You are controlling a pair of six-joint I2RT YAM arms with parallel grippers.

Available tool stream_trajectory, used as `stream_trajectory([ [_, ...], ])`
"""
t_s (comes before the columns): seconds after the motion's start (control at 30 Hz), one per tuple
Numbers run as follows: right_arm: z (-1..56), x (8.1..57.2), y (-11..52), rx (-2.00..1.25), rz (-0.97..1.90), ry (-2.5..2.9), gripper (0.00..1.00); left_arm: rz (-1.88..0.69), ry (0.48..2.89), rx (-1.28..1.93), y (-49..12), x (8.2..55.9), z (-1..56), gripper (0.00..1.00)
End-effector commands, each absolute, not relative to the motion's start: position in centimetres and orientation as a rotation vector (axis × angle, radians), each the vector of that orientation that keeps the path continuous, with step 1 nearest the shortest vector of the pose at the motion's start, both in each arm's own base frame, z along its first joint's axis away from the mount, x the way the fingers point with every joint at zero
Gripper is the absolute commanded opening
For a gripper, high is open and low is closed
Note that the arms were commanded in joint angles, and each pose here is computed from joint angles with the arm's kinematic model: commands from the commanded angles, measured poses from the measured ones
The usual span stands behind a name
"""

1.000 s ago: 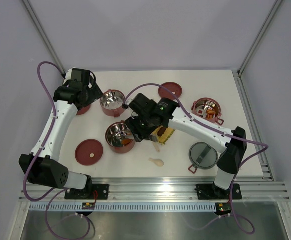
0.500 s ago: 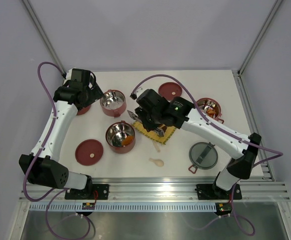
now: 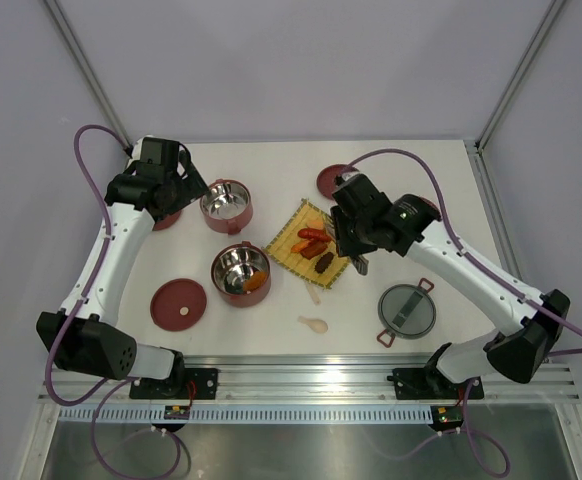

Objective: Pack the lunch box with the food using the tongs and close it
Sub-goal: Pick up the fake food from the plate.

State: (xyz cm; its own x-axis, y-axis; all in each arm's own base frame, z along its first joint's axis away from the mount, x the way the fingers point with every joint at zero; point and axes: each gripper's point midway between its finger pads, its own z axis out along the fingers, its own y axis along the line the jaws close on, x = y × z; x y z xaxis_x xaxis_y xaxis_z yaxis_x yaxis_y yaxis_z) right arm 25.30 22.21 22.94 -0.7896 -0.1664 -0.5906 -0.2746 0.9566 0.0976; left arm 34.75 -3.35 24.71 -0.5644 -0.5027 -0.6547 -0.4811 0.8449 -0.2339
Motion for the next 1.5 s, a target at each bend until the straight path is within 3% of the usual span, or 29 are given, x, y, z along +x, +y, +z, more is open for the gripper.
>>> stream_trajectory([
  [0.0,22.1,23.4,22.8,-0.196,0.366,2.543,0.41,-0.105,2.214,-0.682,-3.8,35.0,26.3,0.99],
  [0.1,21.0,22.7,23.5,-0.138,0.436,2.564,0.42,-0.109,2.225,-0.682,-3.9,35.0,25.8,0.99],
  [0.27,19.8,22.9,23.8,-0.013,0.461,2.572,0.55,-0.114,2.237,-0.674,-4.1,35.2,25.5,0.99],
  [0.9,14.7,22.7,23.4,0.066,0.333,2.683,0.54,-0.111,2.259,-0.658,-4.3,35.7,24.8,0.99],
  [1.47,14.6,22.5,22.9,0.055,0.296,2.697,0.55,-0.128,2.281,-0.66,-4.8,36.3,23.9,0.99],
])
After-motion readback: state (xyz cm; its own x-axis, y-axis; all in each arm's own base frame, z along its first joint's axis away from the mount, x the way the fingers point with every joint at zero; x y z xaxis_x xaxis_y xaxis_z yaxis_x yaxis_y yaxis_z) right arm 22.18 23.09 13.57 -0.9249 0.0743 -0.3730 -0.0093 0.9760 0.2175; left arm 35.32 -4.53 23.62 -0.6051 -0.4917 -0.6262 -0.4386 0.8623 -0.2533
